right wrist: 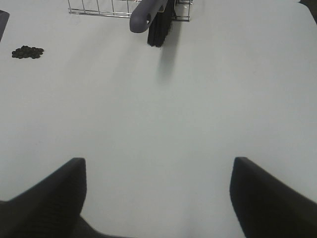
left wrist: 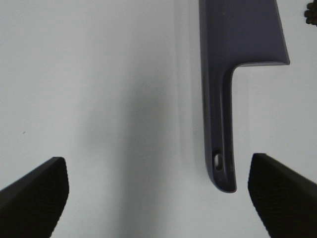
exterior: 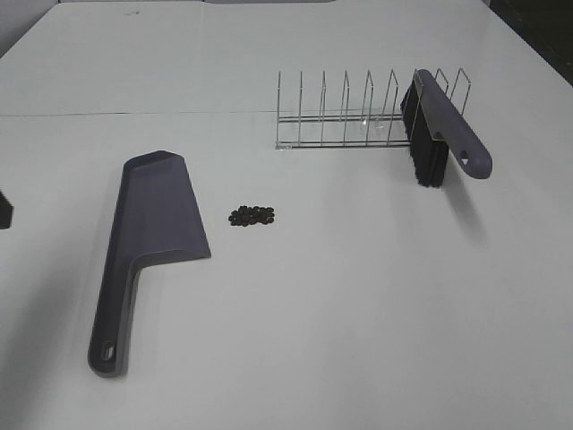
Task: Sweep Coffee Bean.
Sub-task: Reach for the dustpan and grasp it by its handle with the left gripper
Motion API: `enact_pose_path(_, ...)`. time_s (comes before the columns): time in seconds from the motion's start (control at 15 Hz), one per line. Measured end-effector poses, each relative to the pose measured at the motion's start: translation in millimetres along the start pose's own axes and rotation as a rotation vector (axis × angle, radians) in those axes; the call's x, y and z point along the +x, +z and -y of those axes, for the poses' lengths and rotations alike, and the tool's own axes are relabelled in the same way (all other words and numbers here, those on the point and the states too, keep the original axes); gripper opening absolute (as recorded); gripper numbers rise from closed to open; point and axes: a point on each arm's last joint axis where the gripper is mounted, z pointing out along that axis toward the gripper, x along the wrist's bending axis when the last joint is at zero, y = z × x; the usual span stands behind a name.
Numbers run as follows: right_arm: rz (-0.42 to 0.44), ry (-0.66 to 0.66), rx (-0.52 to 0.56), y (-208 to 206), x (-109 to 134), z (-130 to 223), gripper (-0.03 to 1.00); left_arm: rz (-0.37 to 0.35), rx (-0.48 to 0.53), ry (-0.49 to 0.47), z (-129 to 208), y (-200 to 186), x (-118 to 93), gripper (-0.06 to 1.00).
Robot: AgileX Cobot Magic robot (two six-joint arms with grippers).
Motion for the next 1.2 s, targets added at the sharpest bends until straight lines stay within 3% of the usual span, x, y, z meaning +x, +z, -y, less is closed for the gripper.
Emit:
enact_pose_path(0.07, 0.0, 0.0, 0.0, 0.0, 0.0, 0.0, 0.75, 0.002, 0.01, 0.009, -3.7, 5.0, -4.3, 0.89)
enact_pose_path(0.13, 0.0, 0.0, 0.0, 0.0, 0.0, 0.0, 0.75, 0.015, 0.05, 0.031, -16.1, 30.6, -26.0, 0.89)
enact_pose_path(0.2, 0.0, 0.0, 0.0, 0.0, 0.0, 0.0, 0.75, 0.009, 0.084, 0.024, -18.4, 47.0, -33.8, 0.89)
enact_pose_path(0.67, 0.0, 0.0, 0.0, 0.0, 0.0, 0.0, 0.75, -0.046, 0.254, 0.058, -7.6, 142.7, -69.9, 0.89)
enact_pose_path(0.93, 0.0, 0.0, 0.0, 0.0, 0.0, 0.0, 0.75, -0.064, 0.285, 0.053, -15.9, 170.2, -74.2, 0.88)
enact_pose_path(1.2, 0.0, 0.0, 0.0, 0.0, 0.0, 0.0, 0.75, -0.078, 0.305, 0.056, -21.3, 187.9, -76.7, 0.73)
